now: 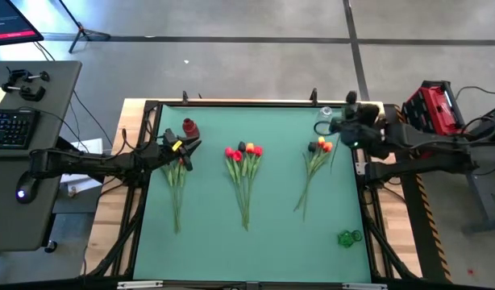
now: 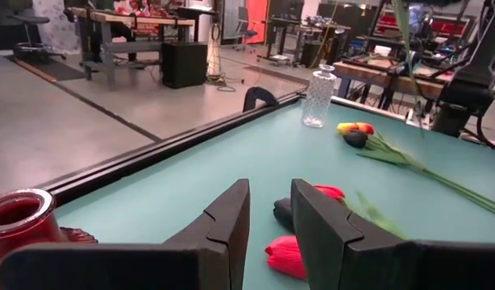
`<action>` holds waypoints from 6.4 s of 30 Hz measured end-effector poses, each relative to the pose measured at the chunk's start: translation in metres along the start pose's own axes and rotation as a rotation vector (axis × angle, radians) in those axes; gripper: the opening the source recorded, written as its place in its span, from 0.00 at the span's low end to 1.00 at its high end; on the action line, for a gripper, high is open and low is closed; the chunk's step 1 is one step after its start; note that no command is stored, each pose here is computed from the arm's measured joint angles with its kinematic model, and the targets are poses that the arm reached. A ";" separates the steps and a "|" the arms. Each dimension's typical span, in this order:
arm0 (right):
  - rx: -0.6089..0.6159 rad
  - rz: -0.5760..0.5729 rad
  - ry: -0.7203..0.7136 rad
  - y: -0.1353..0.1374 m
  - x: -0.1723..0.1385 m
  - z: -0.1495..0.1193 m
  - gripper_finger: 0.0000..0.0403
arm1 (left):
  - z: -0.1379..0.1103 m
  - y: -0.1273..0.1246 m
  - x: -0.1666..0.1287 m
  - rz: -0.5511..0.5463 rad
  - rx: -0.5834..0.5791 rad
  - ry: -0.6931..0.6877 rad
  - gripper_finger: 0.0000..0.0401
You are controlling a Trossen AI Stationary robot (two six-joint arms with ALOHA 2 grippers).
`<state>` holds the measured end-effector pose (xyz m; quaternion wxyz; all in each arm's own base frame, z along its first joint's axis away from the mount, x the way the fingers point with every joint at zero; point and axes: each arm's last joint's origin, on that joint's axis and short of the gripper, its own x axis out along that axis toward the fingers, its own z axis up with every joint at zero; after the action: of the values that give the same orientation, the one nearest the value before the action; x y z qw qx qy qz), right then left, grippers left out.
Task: Sort flowers into vase by color
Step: Put the black tulip into the transparent vase
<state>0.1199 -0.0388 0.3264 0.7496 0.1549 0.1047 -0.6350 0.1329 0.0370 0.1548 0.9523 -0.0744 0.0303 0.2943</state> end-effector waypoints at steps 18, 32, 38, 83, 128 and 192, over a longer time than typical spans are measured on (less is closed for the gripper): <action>-0.055 -0.156 -0.346 0.016 0.016 0.075 0.00 | 0.003 0.001 0.000 0.032 0.003 -0.030 0.20; 0.020 -0.148 -0.448 0.001 0.049 0.099 0.00 | 0.005 0.000 0.000 0.033 0.046 -0.052 0.20; -0.037 -0.170 -0.399 0.013 0.072 0.093 0.00 | 0.005 0.000 0.000 0.034 0.047 -0.051 0.20; -0.054 -0.290 -0.105 0.044 0.128 0.033 0.00 | 0.002 0.001 0.000 0.032 0.056 -0.026 0.20; -0.053 -0.113 -0.141 0.014 0.057 0.052 0.51 | 0.002 0.000 0.000 0.004 0.041 -0.021 0.20; 0.028 -0.026 0.790 0.057 0.097 -0.171 0.21 | 0.005 -0.001 0.000 -0.007 0.068 -0.045 0.20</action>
<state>0.1998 -0.0570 0.1387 0.6415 0.3959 0.3783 -0.5372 0.1333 0.0370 0.1594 0.9557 -0.0355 0.0186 0.2915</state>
